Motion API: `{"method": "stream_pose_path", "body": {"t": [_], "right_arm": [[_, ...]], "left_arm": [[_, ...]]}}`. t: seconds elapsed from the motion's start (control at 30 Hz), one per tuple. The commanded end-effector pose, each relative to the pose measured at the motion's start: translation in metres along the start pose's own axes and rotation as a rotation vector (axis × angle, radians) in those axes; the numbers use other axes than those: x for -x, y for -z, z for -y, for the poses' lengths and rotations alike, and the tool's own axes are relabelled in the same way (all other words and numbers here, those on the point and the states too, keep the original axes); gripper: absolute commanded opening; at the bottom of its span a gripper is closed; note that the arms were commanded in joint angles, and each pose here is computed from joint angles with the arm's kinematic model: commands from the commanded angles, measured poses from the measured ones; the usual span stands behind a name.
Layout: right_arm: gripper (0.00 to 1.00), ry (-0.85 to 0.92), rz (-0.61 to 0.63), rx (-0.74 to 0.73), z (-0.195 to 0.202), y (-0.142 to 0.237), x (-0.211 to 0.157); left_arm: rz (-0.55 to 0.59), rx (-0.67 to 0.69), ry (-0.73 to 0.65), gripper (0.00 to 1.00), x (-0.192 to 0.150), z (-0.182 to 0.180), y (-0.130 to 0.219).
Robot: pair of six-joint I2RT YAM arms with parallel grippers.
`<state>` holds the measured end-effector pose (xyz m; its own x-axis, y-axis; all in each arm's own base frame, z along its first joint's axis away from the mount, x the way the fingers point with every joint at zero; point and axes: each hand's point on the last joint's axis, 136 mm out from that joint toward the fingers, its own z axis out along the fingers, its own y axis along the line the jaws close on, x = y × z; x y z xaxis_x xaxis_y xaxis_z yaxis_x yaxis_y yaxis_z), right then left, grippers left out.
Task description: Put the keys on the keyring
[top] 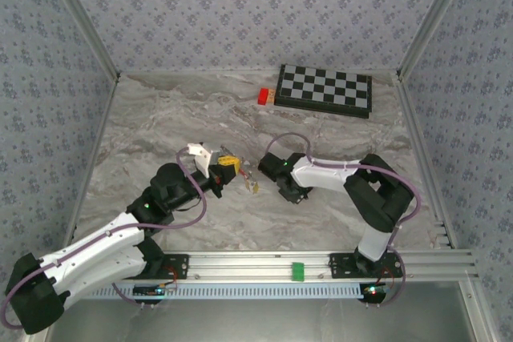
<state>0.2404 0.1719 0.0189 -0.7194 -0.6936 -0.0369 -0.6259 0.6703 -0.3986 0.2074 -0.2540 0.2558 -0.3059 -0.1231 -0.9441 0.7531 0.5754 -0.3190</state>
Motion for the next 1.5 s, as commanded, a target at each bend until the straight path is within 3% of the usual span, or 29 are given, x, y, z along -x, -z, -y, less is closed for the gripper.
{"method": "stream_pose_path", "body": {"t": [0.0, 0.17, 0.47, 0.8, 1.13, 1.27, 1.47], "right_arm": [[0.16, 0.014, -0.020, -0.010, 0.001, -0.003, 0.002], [0.00, 0.006, 0.006, -0.008, 0.000, 0.003, 0.003], [0.00, -0.063, 0.099, 0.061, 0.003, 0.043, 0.003], [0.00, -0.202, 0.227, 0.403, -0.015, 0.093, 0.013], [0.00, -0.385, 0.003, 0.559, -0.033, 0.069, 0.007], [0.00, -0.412, -0.112, 0.531, -0.030, 0.057, -0.001], [0.00, -0.463, -0.154, 0.507, -0.021, 0.047, -0.005]], "left_arm": [[0.028, -0.016, 0.000, 0.00, 0.008, 0.005, 0.002], [0.027, -0.016, -0.002, 0.00, 0.008, 0.006, 0.002], [0.025, -0.017, -0.002, 0.00, 0.008, 0.006, 0.002], [0.024, -0.017, 0.000, 0.00, 0.007, 0.006, 0.001], [0.022, -0.019, 0.001, 0.00, 0.007, 0.006, 0.001], [0.023, -0.023, 0.002, 0.00, 0.008, 0.007, 0.002], [0.031, -0.034, -0.002, 0.00, 0.011, 0.011, 0.004]]}}
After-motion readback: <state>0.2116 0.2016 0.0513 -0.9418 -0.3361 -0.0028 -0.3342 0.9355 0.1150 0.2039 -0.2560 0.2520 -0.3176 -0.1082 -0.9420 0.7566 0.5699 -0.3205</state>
